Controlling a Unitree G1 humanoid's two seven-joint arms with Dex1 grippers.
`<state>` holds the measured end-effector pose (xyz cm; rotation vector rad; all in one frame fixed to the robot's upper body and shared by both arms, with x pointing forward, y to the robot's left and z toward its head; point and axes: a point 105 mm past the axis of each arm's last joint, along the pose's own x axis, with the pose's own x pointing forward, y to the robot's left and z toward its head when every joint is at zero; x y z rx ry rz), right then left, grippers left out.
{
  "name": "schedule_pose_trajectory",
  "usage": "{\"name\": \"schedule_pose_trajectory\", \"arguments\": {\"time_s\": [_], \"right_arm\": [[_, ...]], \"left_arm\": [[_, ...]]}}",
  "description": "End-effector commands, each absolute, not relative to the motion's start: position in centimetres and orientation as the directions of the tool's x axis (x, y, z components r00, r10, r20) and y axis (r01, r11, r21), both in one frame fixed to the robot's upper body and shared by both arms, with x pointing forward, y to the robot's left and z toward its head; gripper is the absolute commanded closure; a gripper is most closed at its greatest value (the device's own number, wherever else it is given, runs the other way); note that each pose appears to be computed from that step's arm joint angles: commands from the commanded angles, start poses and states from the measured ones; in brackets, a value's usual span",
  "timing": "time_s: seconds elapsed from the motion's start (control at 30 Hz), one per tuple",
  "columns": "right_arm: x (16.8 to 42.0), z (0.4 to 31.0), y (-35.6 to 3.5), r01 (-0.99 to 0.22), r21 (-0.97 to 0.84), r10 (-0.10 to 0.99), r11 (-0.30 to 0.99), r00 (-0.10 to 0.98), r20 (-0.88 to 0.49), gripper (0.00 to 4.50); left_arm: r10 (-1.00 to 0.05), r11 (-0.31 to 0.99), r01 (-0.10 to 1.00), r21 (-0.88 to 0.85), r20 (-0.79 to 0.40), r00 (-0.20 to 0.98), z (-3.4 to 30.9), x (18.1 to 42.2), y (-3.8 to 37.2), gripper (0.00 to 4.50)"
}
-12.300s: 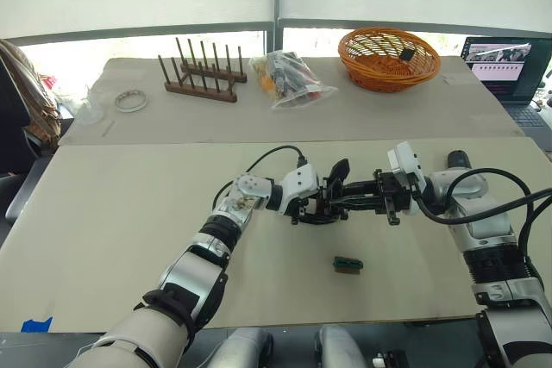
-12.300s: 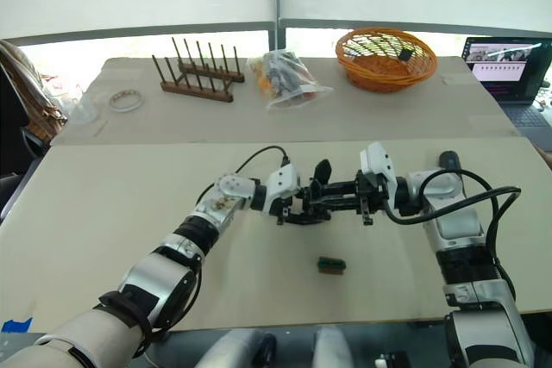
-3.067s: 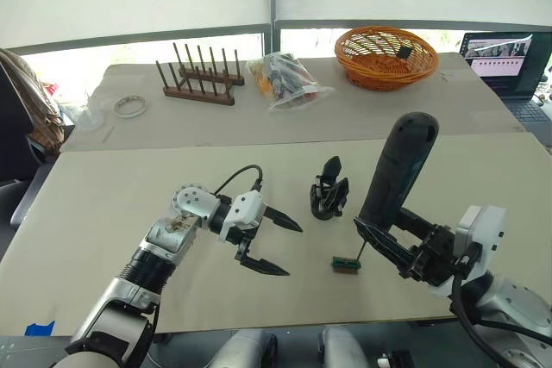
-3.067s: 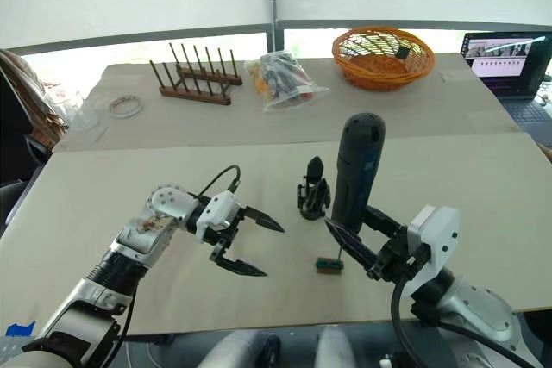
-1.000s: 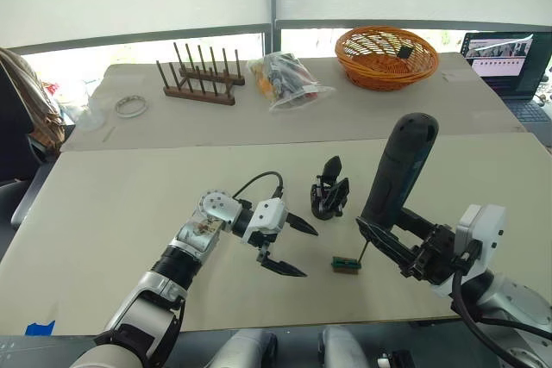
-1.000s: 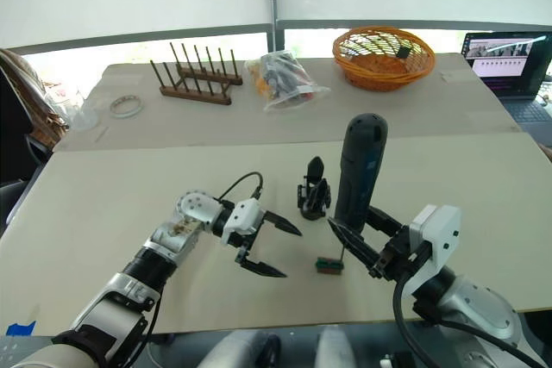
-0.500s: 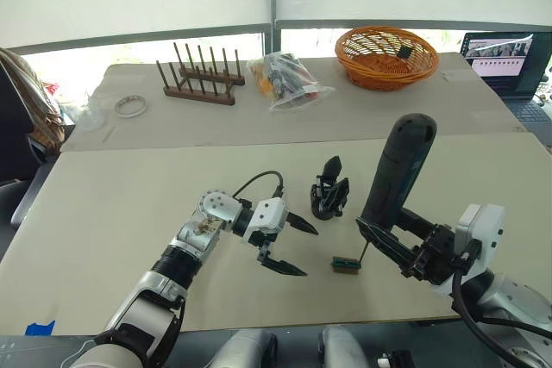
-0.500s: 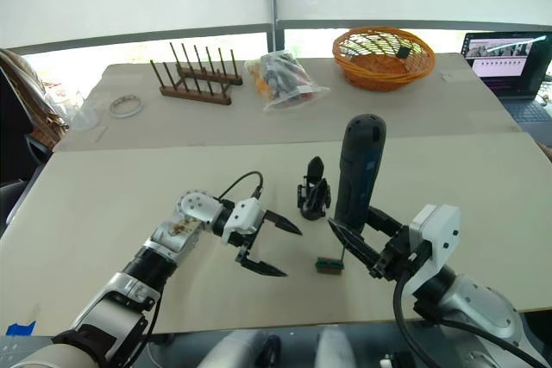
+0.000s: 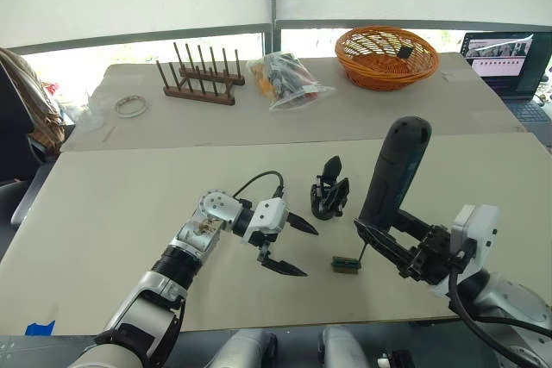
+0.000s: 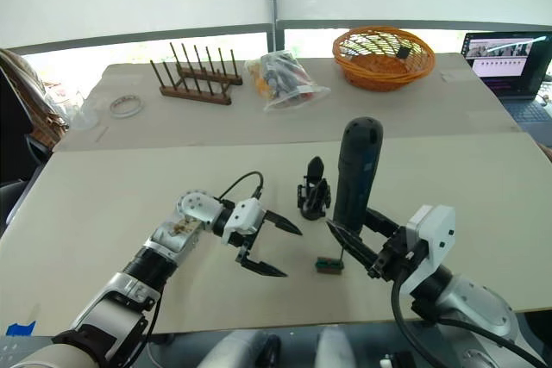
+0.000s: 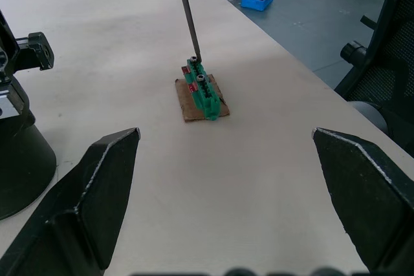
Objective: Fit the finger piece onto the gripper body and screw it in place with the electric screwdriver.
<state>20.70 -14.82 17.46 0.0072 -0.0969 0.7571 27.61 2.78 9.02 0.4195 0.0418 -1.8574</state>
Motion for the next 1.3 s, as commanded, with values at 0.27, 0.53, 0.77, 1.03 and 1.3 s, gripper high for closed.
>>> {"name": "schedule_pose_trajectory", "arguments": {"time_s": [0.27, 0.53, 0.77, 1.03, 1.3], "right_arm": [[20.2, 19.0, -14.5, -0.702, -0.07, 0.704, 0.709, 0.697, 0.135, 2.59], [20.4, 18.0, -14.7, -0.703, -0.054, 0.705, 0.709, 0.705, 0.084, 2.59], [20.4, 17.9, -15.1, -0.7, -0.054, 0.702, 0.712, 0.708, 0.075, 2.59], [19.5, 20.5, -15.2, -0.7, -0.075, 0.702, 0.71, 0.696, 0.153, 2.59], [20.0, 20.2, -15.0, -0.69, -0.079, 0.693, 0.719, 0.704, 0.156, 2.59]], "left_arm": [[-0.911, -0.348, 0.912, 0.219, -0.307, -0.274, 9.9, 27.4, 2.2, 0.0], [-0.913, -0.345, 0.912, 0.222, -0.303, -0.272, 9.9, 27.5, 2.1, 0.0], [-0.915, -0.344, 0.912, 0.224, -0.299, -0.272, 9.9, 27.5, 1.9, 0.0], [-0.911, -0.354, 0.911, 0.213, -0.301, -0.283, 9.6, 27.2, 1.9, 0.0], [-0.91, -0.354, 0.913, 0.203, -0.3, -0.286, 9.3, 27.1, 1.6, 0.0]]}}
